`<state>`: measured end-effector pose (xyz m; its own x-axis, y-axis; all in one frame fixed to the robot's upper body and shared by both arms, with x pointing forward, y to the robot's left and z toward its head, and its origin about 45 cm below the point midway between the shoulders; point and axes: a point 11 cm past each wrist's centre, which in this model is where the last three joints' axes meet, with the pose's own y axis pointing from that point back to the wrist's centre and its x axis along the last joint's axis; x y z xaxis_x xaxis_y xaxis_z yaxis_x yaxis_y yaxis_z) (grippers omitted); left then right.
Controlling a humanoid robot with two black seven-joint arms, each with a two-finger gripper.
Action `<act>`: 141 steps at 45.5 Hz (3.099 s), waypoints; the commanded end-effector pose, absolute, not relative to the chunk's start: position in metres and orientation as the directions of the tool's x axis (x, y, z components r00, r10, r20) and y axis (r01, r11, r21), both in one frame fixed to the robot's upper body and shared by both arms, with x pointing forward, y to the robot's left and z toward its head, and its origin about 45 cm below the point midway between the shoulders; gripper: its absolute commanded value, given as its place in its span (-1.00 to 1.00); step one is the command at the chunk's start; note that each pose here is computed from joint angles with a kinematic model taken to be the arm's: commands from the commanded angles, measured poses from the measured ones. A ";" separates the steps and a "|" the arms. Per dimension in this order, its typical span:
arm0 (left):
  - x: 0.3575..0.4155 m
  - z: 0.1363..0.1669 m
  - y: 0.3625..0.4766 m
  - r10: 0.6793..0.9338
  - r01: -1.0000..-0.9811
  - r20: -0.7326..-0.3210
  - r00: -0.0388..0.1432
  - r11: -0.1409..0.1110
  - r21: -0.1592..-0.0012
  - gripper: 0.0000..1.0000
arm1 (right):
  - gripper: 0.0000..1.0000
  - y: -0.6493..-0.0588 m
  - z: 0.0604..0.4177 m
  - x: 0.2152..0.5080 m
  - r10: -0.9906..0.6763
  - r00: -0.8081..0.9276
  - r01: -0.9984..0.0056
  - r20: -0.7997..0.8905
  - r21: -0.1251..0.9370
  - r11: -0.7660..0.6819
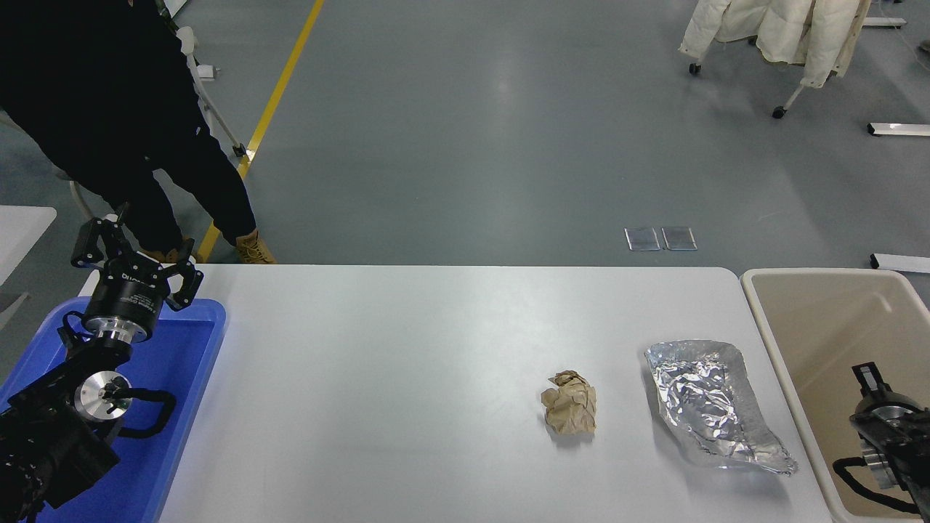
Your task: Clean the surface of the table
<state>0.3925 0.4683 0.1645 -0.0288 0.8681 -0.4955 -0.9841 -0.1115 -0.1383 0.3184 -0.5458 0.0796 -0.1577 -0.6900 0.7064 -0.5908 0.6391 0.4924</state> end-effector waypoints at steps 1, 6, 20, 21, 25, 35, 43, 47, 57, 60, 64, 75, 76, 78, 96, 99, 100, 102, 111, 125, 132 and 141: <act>0.3925 0.1645 0.468 0.868 -0.984 -0.496 -0.029 -0.111 -0.138 1.00 | 0.96 -0.557 0.120 0.331 -0.766 -0.254 -0.657 0.591 0.475 0.585; 0.3925 0.1645 0.468 0.868 -0.984 -0.496 -0.029 -0.111 -0.138 1.00 | 0.96 -0.550 0.149 0.340 -0.823 -0.299 -0.720 0.483 0.452 0.526; 0.3925 0.1645 0.468 0.868 -0.984 -0.496 -0.029 -0.111 -0.138 1.00 | 0.98 -0.515 0.191 0.337 -0.924 -0.380 -0.867 0.040 0.333 0.371; 0.3925 0.1645 0.468 0.868 -0.984 -0.496 -0.029 -0.111 -0.138 1.00 | 0.98 -0.514 0.193 0.336 -0.925 -0.380 -0.873 0.017 0.325 0.365; 0.3927 0.1646 0.468 0.868 -0.984 -0.496 -0.027 -0.110 -0.139 1.00 | 0.98 -0.498 0.197 0.338 -0.929 -0.356 -0.905 -0.105 0.285 0.314; 0.3925 0.1645 0.468 0.868 -0.984 -0.496 -0.029 -0.111 -0.138 1.00 | 0.98 -0.446 0.170 0.337 -0.930 -0.213 -0.956 -0.299 0.259 0.136; 0.3925 0.1645 0.468 0.868 -0.984 -0.496 -0.029 -0.111 -0.138 1.00 | 0.98 -0.388 0.169 0.365 -0.838 -0.181 -0.979 -0.515 0.179 0.102; 0.3925 0.1645 0.468 0.868 -0.984 -0.496 -0.029 -0.111 -0.138 1.00 | 0.98 -0.360 0.169 0.380 -0.797 -0.161 -0.984 -0.583 0.155 0.085; 0.3925 0.1645 0.468 0.868 -0.984 -0.496 -0.029 -0.111 -0.138 1.00 | 0.98 -0.336 0.173 0.407 -0.766 -0.143 -0.988 -0.627 0.131 0.077; 0.3925 0.1645 0.468 0.868 -0.984 -0.496 -0.029 -0.111 -0.138 1.00 | 0.98 -0.320 0.175 0.415 -0.750 -0.125 -0.991 -0.649 0.125 0.057; 0.3930 0.1652 0.468 0.868 -0.984 -0.496 -0.028 -0.111 -0.140 1.00 | 0.98 -0.294 0.170 0.420 -0.715 -0.116 -0.990 -0.689 0.135 0.031; 0.3930 0.1652 0.468 0.868 -0.984 -0.496 -0.026 -0.110 -0.140 1.00 | 0.98 -0.293 0.157 0.423 -0.748 -0.128 -0.988 -0.651 0.149 0.039; 0.3932 0.1653 0.468 0.867 -0.984 -0.497 -0.025 -0.109 -0.141 1.00 | 0.98 -0.293 0.157 0.422 -0.749 -0.129 -0.988 -0.650 0.149 0.041; 0.3930 0.1652 0.468 0.868 -0.984 -0.496 -0.026 -0.110 -0.140 1.00 | 0.98 -0.295 0.155 0.422 -0.750 -0.135 -0.987 -0.648 0.151 0.048; 0.3925 0.1646 0.468 0.868 -0.984 -0.496 -0.027 -0.110 -0.139 1.00 | 0.98 -0.286 0.144 0.416 -0.922 -0.028 -0.996 -0.387 0.091 -0.007; 0.3927 0.1647 0.468 0.867 -0.984 -0.497 -0.026 -0.109 -0.139 1.00 | 0.98 -0.276 0.139 0.413 -0.946 0.011 -0.996 -0.325 0.082 -0.040; 0.3925 0.1646 0.468 0.868 -0.984 -0.496 -0.027 -0.110 -0.139 1.00 | 0.98 -0.276 0.137 0.412 -0.947 0.011 -0.996 -0.321 0.083 -0.039; 0.3925 0.1646 0.468 0.868 -0.984 -0.496 -0.027 -0.110 -0.139 1.00 | 0.98 -0.278 0.132 0.411 -0.948 0.002 -0.995 -0.318 0.093 -0.033; 0.3930 0.1652 0.468 0.868 -0.984 -0.496 -0.026 -0.110 -0.140 1.00 | 0.98 -0.279 0.128 0.408 -0.952 -0.002 -0.996 -0.307 0.084 -0.025; 0.3930 0.1652 0.468 0.868 -0.984 -0.495 -0.026 -0.109 -0.140 1.00 | 0.98 -0.273 0.127 0.396 -0.868 -0.038 -0.998 -0.495 0.069 0.005; 0.3930 0.1652 0.468 0.868 -0.984 -0.496 -0.026 -0.110 -0.140 1.00 | 0.98 -0.271 0.117 0.388 -0.828 -0.063 -0.995 -0.557 0.099 0.009; 0.3932 0.1653 0.468 0.867 -0.984 -0.497 -0.025 -0.109 -0.141 1.00 | 0.98 -0.267 0.118 0.385 -0.816 -0.028 -0.997 -0.578 0.078 -0.021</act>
